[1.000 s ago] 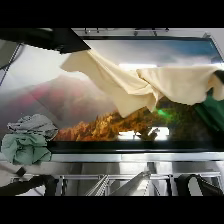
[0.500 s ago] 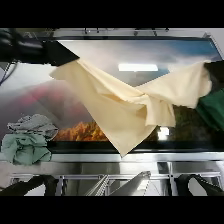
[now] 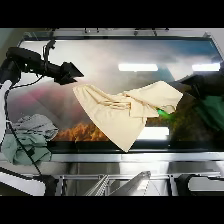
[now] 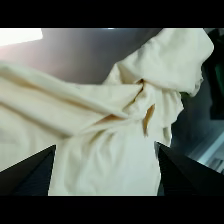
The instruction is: Fold the shirts.
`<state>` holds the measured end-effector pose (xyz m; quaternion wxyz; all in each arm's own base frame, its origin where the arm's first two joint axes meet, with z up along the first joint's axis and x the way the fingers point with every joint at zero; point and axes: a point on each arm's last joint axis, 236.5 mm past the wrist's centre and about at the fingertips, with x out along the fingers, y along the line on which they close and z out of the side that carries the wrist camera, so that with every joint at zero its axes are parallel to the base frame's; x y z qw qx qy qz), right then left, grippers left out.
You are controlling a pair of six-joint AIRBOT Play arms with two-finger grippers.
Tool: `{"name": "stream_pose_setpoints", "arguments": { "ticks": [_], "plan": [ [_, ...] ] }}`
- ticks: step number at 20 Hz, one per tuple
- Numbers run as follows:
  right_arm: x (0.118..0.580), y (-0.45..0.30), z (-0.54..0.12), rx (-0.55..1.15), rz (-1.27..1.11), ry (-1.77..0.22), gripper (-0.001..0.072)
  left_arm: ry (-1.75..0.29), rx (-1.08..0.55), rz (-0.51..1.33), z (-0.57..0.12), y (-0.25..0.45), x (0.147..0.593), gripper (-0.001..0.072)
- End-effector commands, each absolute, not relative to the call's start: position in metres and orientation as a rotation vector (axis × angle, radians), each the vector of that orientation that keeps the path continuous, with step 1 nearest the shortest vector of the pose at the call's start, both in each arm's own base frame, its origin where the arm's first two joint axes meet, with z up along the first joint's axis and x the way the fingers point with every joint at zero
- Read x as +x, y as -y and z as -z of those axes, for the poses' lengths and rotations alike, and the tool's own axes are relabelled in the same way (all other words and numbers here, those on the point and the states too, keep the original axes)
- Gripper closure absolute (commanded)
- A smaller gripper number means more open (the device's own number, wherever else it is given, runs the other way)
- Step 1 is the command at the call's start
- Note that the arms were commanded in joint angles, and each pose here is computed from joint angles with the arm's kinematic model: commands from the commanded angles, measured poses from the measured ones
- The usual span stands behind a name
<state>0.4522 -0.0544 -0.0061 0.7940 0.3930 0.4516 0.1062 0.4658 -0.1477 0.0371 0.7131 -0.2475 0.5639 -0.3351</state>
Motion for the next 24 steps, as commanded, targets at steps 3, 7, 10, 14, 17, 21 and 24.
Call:
{"name": "stream_pose_setpoints", "arguments": {
  "ticks": [3,7,10,14,17,21,24],
  "plan": [
    [0.408,0.101,0.055,0.847,-0.123,-1.159,0.0249,-1.503,-0.715,0.713,0.016,0.132,0.417,-0.0003],
    [0.405,0.076,0.091,0.894,-0.163,-1.261,0.0248,-1.56,-0.761,0.679,0.039,0.134,0.401,-0.0003],
    [0.403,0.042,0.115,0.893,-0.225,-1.351,0.0249,-1.589,-0.784,0.67,0.046,0.131,0.392,-0.0003],
    [0.417,0.002,0.116,0.916,-0.306,-1.345,0.0249,-1.593,-0.814,0.665,0.043,0.118,0.391,-0.0003],
    [0.436,-0.01,0.101,0.981,-0.348,-1.26,0.0295,-1.566,-0.85,0.625,0.044,0.099,0.397,-0.0003],
    [0.446,-0.019,0.084,1.03,-0.41,-1.197,0.0692,-1.458,-0.873,0.493,0.056,0.083,0.429,-0.0002],
    [0.446,-0.02,0.083,1.031,-0.416,-1.194,0.0693,-1.381,-0.916,0.355,0.068,0.077,0.457,-0.0002]
  ]
}}
